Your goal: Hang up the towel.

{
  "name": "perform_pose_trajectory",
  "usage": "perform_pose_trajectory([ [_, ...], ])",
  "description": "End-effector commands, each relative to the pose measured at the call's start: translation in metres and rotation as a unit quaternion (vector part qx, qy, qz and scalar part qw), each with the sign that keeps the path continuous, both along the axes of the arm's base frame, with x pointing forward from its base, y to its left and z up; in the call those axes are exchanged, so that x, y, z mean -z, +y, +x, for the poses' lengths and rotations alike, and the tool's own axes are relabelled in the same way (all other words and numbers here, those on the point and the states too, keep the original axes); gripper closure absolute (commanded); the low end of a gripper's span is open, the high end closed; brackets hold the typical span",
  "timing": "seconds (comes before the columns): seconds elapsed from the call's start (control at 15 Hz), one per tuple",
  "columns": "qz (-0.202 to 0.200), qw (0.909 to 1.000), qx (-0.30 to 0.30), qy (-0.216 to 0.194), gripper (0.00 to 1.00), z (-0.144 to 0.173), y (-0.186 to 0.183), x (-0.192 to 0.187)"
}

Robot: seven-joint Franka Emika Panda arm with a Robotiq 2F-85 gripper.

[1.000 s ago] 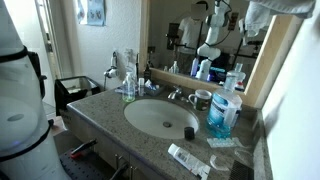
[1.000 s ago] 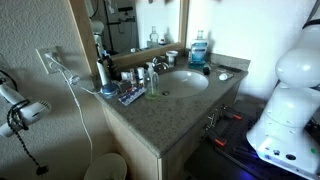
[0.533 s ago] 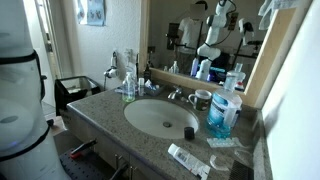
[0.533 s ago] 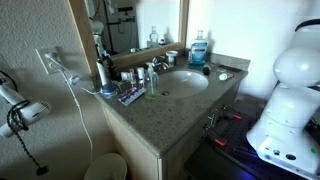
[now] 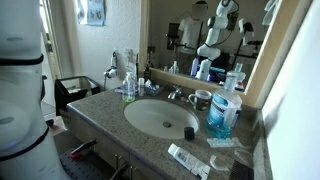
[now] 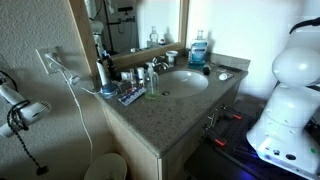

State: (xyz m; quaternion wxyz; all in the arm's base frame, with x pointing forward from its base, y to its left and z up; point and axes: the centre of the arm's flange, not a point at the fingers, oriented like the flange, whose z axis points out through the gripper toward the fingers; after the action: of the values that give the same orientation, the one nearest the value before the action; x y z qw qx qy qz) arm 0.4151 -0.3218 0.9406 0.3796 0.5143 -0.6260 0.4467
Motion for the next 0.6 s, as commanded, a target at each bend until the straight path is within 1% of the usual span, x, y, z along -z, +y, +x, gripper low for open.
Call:
perform_pose_trajectory([
  [0.0,-0.002,0.9996,0.027,-0.004,0.97,0.000,-0.021,-0.013],
  [0.2,0.007,0.9994,0.032,0.009,0.97,-0.006,-0.025,-0.003],
  [0.53,0.029,0.9988,0.027,0.028,0.98,-0.008,-0.019,0.008],
])
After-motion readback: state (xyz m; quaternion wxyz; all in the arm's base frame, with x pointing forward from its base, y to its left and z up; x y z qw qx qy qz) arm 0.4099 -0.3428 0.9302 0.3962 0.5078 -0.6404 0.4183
